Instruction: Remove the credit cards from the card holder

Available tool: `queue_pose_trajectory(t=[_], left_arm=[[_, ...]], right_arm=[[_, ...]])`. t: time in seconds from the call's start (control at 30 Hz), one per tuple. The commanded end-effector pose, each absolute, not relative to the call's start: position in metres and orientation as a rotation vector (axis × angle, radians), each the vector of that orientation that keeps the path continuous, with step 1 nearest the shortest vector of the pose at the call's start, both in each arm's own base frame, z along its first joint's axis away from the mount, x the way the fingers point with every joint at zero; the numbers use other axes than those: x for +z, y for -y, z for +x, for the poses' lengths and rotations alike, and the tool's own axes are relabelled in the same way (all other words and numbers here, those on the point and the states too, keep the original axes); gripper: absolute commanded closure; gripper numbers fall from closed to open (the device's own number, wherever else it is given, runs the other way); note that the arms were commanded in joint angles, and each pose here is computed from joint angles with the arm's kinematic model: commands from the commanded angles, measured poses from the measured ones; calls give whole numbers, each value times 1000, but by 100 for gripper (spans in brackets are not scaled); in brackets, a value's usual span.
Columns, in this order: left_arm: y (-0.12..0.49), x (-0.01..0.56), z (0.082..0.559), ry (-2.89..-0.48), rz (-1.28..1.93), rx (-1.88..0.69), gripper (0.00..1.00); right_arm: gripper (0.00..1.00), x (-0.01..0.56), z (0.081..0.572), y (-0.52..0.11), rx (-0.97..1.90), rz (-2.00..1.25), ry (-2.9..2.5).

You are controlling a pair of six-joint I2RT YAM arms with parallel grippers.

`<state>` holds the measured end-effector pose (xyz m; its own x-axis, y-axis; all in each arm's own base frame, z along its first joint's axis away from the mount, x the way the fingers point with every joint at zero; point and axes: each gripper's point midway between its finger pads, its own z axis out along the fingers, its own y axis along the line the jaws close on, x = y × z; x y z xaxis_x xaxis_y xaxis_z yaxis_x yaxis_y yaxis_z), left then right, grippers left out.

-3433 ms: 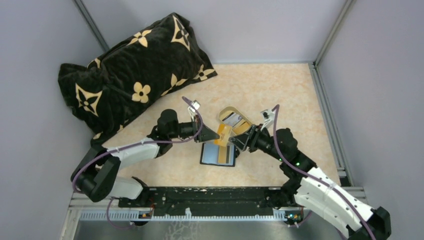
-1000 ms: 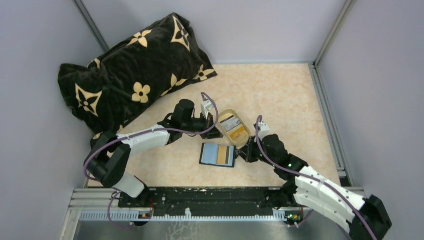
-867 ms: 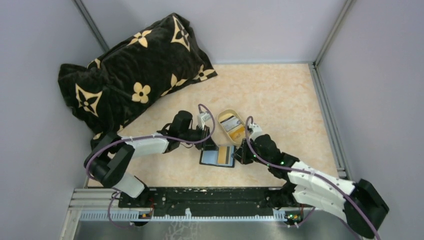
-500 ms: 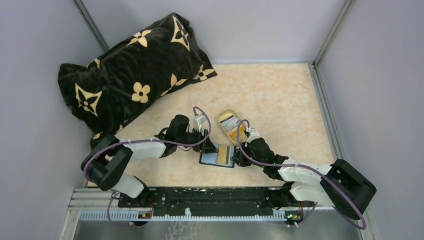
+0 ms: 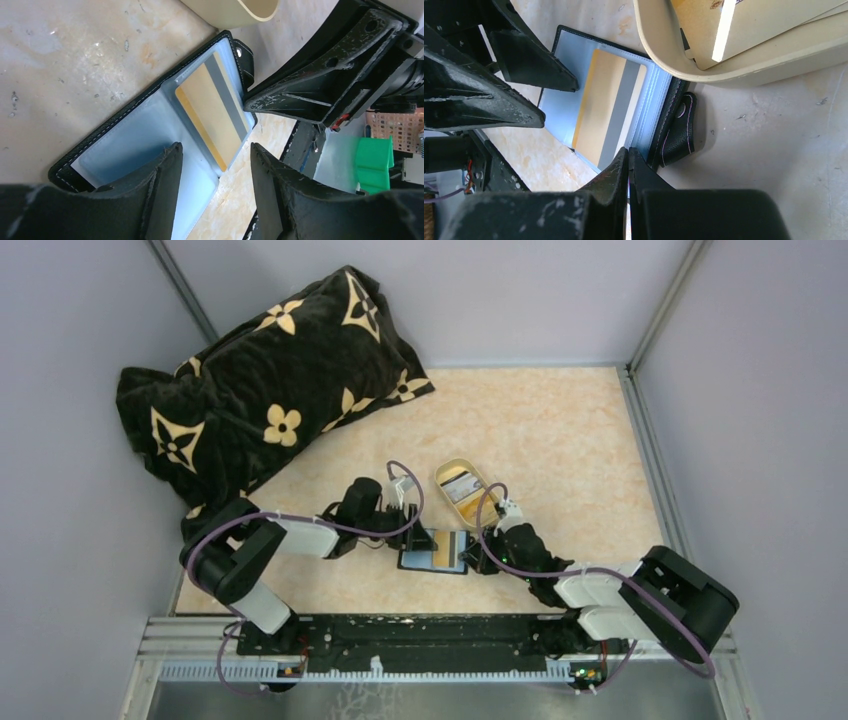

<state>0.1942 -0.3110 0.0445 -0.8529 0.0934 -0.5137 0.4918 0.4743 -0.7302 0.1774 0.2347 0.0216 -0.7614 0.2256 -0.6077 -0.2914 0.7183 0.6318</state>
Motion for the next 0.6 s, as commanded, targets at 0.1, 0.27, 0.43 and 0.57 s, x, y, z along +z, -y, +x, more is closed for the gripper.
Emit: queue_pose_trajectory(t=[0.1, 0.27, 0.43, 0.57], left_arm=[[307, 25, 191, -2361, 476, -1241, 41], [323, 21, 183, -2342, 478, -1331, 41], [333, 22, 179, -2325, 460, -1417, 54], [332, 20, 177, -2337, 454, -1422, 68]], right_arm=[[100, 4, 169, -226, 915, -62, -2298], [100, 3, 169, -227, 916, -66, -2305], [100, 2, 169, -228, 919, -66, -2307], [100, 1, 168, -228, 916, -65, -2312]])
